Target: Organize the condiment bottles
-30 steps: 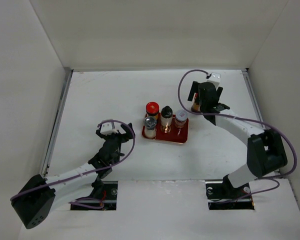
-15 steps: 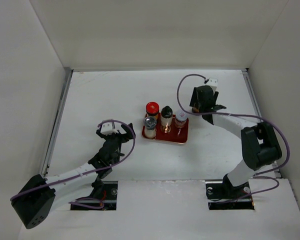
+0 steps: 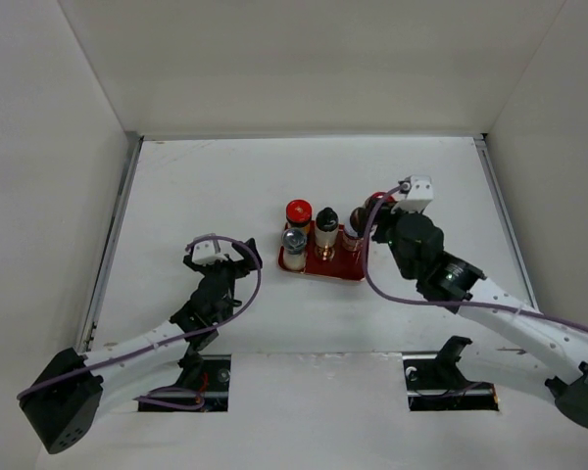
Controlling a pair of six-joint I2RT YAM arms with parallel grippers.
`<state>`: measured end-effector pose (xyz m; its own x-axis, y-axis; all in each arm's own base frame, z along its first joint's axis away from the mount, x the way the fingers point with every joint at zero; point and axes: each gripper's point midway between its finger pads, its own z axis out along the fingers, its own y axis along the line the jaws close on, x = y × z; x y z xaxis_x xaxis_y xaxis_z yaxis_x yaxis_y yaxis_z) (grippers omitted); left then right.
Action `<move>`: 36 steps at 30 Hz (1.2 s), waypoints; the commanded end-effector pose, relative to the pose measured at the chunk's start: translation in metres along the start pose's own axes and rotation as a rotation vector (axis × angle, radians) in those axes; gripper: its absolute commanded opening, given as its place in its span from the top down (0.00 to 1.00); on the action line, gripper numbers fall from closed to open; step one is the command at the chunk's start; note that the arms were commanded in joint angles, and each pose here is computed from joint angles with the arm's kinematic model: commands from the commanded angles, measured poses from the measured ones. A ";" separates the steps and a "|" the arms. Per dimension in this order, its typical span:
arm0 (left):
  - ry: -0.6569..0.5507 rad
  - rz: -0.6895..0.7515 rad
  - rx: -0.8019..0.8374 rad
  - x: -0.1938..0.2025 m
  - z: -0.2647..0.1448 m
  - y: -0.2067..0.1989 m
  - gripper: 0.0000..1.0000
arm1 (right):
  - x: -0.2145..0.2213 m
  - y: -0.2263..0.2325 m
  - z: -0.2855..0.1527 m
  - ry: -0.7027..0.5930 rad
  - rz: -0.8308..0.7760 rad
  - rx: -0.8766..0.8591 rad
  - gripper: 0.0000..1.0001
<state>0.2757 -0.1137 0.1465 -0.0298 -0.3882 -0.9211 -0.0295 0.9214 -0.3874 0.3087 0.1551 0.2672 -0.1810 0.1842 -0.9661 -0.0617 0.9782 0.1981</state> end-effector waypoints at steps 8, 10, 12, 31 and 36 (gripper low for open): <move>-0.068 -0.075 -0.033 -0.021 0.002 0.002 0.00 | 0.022 0.091 0.008 -0.044 0.082 -0.187 0.43; -0.055 -0.072 -0.026 -0.016 0.002 0.001 0.00 | 0.032 0.098 0.015 -0.038 0.079 -0.198 0.43; -0.048 -0.071 -0.022 -0.014 0.003 0.000 0.00 | 0.044 0.100 0.021 -0.021 0.065 -0.187 0.43; -0.006 -0.062 -0.004 -0.007 0.006 -0.010 0.00 | 0.106 0.082 0.044 0.046 -0.001 -0.070 0.06; 0.034 -0.031 -0.029 0.000 0.011 -0.009 0.00 | 0.062 0.078 0.014 -0.003 0.042 -0.094 0.00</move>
<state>0.2788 -0.1148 0.1330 -0.0759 -0.3821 -0.9210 -0.0664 0.9236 -0.3776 0.3121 0.2484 0.1647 -0.2791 0.1043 -0.9546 -0.1529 0.9766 0.1515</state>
